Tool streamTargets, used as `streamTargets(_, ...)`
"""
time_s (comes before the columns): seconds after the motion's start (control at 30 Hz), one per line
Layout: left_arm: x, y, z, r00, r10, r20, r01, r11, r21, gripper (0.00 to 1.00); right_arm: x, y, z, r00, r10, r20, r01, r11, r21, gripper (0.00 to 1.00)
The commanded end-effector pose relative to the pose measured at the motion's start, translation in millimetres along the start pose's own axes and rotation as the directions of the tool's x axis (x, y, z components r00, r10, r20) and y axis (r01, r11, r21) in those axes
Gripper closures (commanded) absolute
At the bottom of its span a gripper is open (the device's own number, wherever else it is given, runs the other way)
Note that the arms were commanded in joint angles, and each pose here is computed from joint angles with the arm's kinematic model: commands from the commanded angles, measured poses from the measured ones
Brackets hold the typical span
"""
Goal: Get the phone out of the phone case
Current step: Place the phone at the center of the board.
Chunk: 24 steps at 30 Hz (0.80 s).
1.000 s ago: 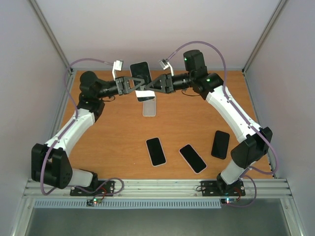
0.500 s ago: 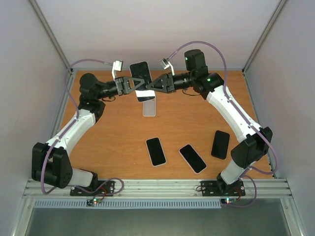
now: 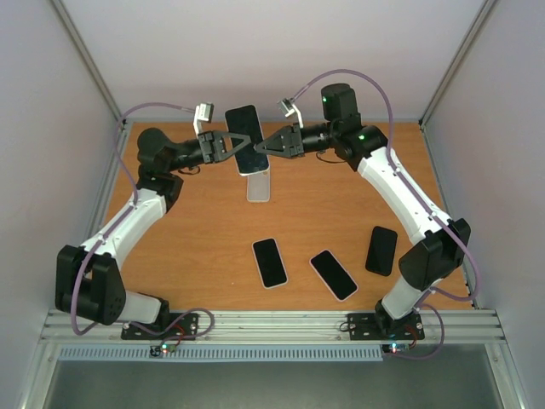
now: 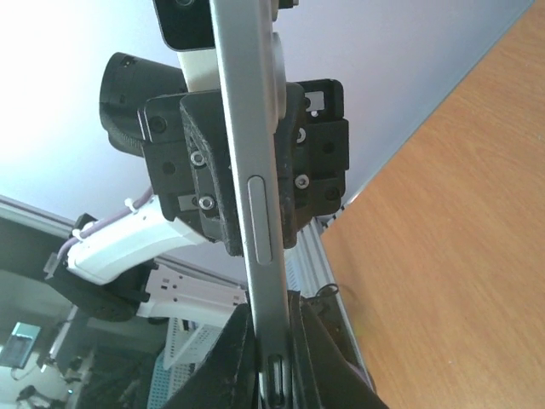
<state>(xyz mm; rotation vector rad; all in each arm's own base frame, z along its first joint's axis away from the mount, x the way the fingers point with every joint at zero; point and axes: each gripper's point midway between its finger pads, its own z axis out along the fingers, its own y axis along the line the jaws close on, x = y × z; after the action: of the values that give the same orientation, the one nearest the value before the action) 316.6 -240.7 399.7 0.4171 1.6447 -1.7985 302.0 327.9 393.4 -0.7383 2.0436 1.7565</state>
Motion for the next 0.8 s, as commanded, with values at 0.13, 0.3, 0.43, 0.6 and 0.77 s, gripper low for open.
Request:
streamTargets(0.13,-4.3,0.4,2.3,0.996,0.087,0.008,-0.087,0.996,-0.009,0.47,-11.5,2.5,-9.3,0.999,0.031,0.028,-0.031,0.999,-0.014,0.99)
streamTargets(0.3,-16.6,18.0,-9.5,0.995,0.083,0.051,-0.078,0.993,-0.083,0.14,-16.6,-16.9,-21.7,0.996,0.068,0.062,-0.069,0.997,0.018,0.99)
streamTargets(0.43,-25.3,39.7,-22.5,0.995,0.047,0.084,-0.032,0.985,-0.170,0.01,-16.0,-40.0,-30.4,0.992,0.097,0.082,-0.102,0.993,0.057,0.99)
streamTargets(0.6,-30.8,63.2,-37.7,0.993,0.059,0.101,-0.029,0.962,-0.270,0.01,-8.7,-92.5,-40.8,0.982,0.160,0.102,-0.175,0.973,0.151,0.99)
streamTargets(0.77,-30.7,74.5,-41.3,0.994,0.064,0.090,-0.033,0.950,-0.309,0.01,1.4,-152.0,-45.9,0.973,0.207,0.097,-0.225,0.946,0.234,0.99)
